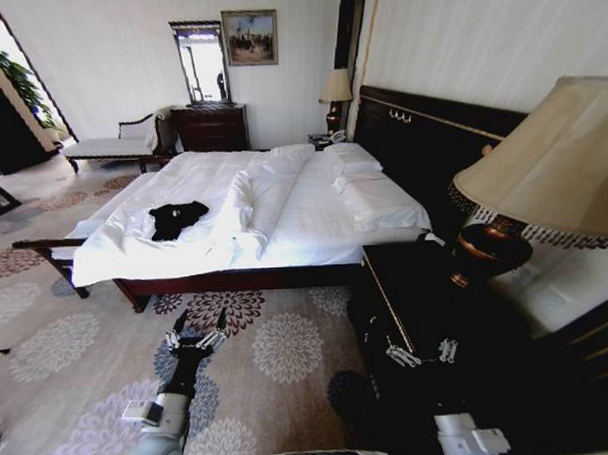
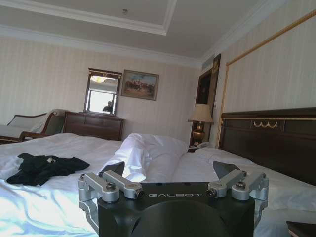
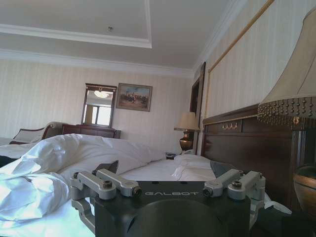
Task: Fold the clothes on the bed.
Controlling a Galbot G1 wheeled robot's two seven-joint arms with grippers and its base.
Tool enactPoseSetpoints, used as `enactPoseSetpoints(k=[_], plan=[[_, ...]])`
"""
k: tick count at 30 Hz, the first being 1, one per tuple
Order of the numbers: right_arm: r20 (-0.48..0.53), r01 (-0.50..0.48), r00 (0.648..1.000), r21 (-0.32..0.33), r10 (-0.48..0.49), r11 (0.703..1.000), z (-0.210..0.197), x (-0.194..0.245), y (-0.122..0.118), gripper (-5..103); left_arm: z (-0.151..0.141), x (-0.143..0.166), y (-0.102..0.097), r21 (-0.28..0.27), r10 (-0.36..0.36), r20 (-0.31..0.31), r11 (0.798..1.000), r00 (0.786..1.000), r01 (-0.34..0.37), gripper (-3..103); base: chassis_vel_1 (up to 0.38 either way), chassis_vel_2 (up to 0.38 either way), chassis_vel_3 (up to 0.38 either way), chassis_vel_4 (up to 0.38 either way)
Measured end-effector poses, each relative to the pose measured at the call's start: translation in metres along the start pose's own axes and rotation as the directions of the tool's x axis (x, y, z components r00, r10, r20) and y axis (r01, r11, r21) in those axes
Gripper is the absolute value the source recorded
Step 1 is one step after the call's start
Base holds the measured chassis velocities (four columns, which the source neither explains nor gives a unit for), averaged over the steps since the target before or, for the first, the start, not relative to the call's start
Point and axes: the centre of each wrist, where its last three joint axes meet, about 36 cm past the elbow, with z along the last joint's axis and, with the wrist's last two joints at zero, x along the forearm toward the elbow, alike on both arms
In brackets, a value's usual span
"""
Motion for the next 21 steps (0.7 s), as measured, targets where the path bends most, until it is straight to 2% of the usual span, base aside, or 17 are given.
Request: enactPoseSetpoints(k=[9,21], plan=[[0.003,-0.005,1.000,0.003,0.005,1.000,0.0001,-0.0017,-0.0024,100,0.0018,-0.0024,-0.0025,0.007,0.005,-0.002,1.000,1.000,-0.005,100,-0.087,0.113,0.087,-0.106],[0.008,-0.008,1.000,-0.006,0.008,1.000,0.0020,-0.0040,-0.0023,100,0.0032,-0.0031,-0.0020,0.005,0.003,-0.005,1.000,1.000,-0.003,100,-0.175,0.163,0.175,-0.173]])
